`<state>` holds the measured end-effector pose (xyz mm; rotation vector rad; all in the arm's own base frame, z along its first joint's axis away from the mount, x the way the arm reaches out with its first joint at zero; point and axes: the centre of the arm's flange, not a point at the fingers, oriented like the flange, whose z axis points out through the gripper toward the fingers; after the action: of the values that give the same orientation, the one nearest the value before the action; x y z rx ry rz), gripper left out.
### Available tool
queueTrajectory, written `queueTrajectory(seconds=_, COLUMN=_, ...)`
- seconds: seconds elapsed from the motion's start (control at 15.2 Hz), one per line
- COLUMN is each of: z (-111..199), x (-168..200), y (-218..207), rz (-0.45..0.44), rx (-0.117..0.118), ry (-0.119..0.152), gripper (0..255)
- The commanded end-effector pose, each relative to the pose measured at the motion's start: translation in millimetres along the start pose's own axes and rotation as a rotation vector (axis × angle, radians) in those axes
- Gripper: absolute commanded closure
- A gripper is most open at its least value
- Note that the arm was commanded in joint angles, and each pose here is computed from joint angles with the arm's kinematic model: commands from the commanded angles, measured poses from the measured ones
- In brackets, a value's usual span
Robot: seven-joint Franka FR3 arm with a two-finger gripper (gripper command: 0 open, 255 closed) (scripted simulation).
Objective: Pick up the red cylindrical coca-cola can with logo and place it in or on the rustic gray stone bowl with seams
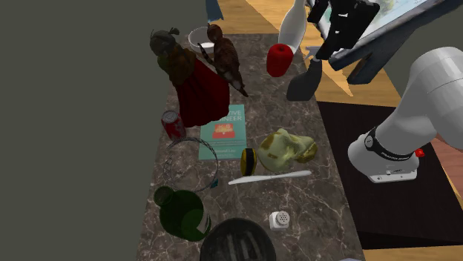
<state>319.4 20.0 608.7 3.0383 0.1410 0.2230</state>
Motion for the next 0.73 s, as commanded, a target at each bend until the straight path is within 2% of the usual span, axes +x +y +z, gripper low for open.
queueTrajectory(seconds=0.0, z=0, x=0, y=0, rz=0.000, rx=0.000, ry=0.000, gripper=0)
queueTrajectory(seconds=0.66, z=93, x=100, y=10, rz=0.003, rx=0.032, ry=-0.042, gripper=0)
